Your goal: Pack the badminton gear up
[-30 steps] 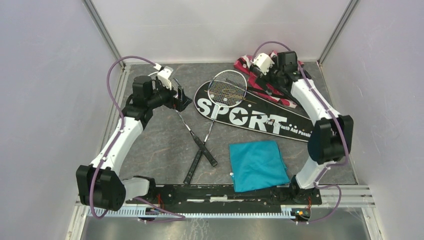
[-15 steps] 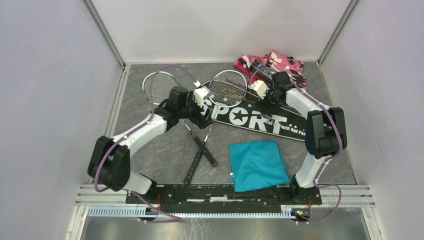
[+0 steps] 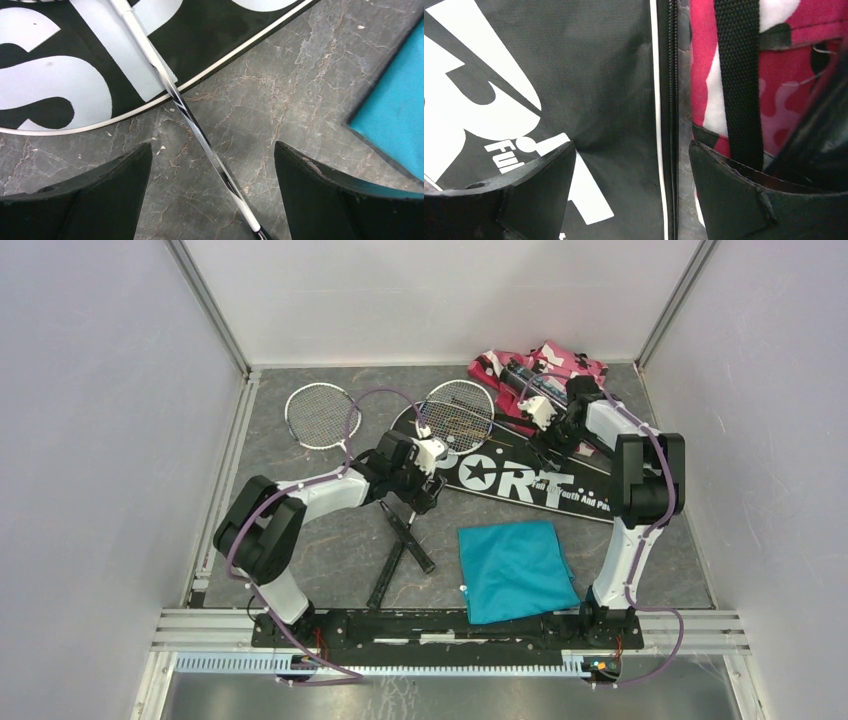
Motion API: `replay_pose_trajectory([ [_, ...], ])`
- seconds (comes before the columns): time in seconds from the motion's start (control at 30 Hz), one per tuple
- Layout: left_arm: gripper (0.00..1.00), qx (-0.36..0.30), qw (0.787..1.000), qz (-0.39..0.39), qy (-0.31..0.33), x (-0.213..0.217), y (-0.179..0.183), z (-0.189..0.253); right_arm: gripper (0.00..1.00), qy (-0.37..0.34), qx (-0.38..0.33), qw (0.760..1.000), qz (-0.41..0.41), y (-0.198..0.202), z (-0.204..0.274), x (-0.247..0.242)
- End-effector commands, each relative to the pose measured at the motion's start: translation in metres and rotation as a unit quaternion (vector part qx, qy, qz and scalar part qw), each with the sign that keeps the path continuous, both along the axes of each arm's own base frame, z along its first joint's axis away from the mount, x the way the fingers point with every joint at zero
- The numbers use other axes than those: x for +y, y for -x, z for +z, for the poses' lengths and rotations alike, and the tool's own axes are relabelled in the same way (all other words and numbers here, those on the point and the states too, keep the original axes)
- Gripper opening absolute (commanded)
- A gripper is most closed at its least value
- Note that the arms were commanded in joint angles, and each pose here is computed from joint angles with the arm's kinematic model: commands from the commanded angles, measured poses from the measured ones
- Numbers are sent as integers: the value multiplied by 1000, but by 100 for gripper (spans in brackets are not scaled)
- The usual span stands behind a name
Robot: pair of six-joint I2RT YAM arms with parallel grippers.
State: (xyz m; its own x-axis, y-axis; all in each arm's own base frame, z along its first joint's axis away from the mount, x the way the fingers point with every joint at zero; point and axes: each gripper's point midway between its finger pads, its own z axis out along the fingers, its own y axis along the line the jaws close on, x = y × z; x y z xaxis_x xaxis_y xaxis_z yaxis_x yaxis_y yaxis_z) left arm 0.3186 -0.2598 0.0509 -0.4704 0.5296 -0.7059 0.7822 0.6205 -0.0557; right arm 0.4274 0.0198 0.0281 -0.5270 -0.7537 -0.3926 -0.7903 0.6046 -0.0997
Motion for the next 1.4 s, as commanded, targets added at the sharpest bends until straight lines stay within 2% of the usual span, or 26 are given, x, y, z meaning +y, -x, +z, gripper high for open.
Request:
replay_pose_trajectory([
  [0.0,96,-45,998,39,-10,-4,-26,8,87,-30,30,999,13,0,-13,-6],
  [0.33,82,-39,994,87,-53,14,-35,-10,66,-90,94,991,31,35,-43,14],
  [0.43,80,-24,994,94,-58,16,-34,-20,54,-106,99,989,30,44,-42,19],
  [0.67,73,-10,990,130,-57,32,-43,-26,16,-136,78,987,21,51,-20,30],
  [0.83,65,15,987,157,-40,43,-50,-29,0,-169,41,985,10,41,19,41],
  [1.1,43,32,984,174,-18,53,-58,-28,0,-215,-14,977,-5,42,79,59],
  [1.23,28,46,983,180,-10,56,-58,-30,0,-223,-25,974,-17,50,98,65],
  [1.37,9,60,979,193,3,61,-60,-32,0,-210,-52,975,-51,50,116,58],
])
